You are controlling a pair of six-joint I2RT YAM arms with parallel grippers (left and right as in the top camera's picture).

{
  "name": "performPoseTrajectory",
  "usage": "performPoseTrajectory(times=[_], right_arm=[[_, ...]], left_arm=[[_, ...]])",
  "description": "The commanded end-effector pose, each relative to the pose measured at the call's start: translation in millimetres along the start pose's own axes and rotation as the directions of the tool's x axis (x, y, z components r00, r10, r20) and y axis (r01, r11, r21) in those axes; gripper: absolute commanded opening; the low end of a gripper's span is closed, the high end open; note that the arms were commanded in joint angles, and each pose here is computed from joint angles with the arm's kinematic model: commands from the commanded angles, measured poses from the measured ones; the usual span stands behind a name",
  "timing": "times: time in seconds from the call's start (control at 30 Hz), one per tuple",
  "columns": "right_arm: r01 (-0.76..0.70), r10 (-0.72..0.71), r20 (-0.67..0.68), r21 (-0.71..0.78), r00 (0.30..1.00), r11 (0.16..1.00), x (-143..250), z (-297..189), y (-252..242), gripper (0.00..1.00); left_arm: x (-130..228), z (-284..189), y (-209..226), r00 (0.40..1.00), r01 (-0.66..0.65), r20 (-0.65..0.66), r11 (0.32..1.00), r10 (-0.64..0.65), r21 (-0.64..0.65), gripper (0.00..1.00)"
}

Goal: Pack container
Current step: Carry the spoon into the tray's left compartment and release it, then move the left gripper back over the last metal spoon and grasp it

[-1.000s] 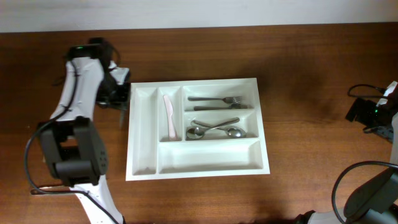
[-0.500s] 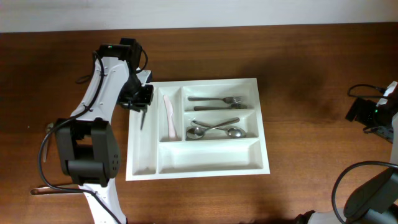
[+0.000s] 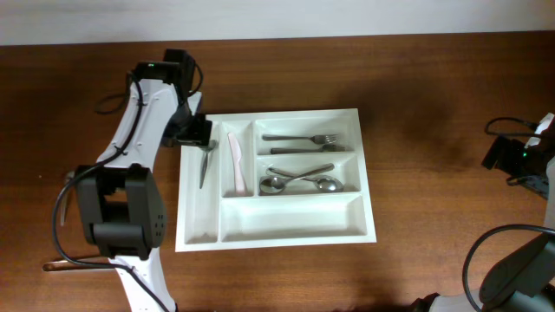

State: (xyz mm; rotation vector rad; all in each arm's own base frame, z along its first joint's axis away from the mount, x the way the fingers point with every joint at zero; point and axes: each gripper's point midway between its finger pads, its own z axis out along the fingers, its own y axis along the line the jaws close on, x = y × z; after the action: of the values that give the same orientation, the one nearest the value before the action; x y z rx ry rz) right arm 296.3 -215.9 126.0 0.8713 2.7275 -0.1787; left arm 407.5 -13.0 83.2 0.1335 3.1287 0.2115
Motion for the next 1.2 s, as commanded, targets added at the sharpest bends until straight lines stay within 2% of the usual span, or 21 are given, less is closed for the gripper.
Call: performPoseTrajectory(times=[0.0,0.23,0.37,0.53,0.83,1.17], right_arm=[[-0.010,0.010,-0.005,0.002,1.000,1.000,0,2,-1,0.99],[-0.010,0.010,-0.005,0.002,1.000,1.000,0,2,-1,0.99],[-0.010,0.010,-0.005,0.002,1.000,1.000,0,2,-1,0.99],[-0.010,0.010,-0.005,0.002,1.000,1.000,0,2,-1,0.99],[-0.010,0.010,-0.005,0.002,1.000,1.000,0,2,-1,0.99],[-0.010,0.010,-0.005,0.002,1.000,1.000,0,2,-1,0.99]], left_arm=[[4,2,64,0.997,0.079,-0.009,0.982,-0.082,-0.171,0.99],[33,15,153,0.950,0.299,-0.037,0.941,-0.309,-0.161,0.99],[53,24,185,0.931,0.357,-0.062,0.933,-0.359,-0.044,0.99],[71,31,210,0.939,0.343,-0.053,0.935,-0.339,0.093,0.99],[92,40,262,0.937,0.348,-0.005,0.936,-0.348,0.060,0.99],[95,43,280,0.959,0.281,0.030,0.959,-0.282,0.034,0.99]])
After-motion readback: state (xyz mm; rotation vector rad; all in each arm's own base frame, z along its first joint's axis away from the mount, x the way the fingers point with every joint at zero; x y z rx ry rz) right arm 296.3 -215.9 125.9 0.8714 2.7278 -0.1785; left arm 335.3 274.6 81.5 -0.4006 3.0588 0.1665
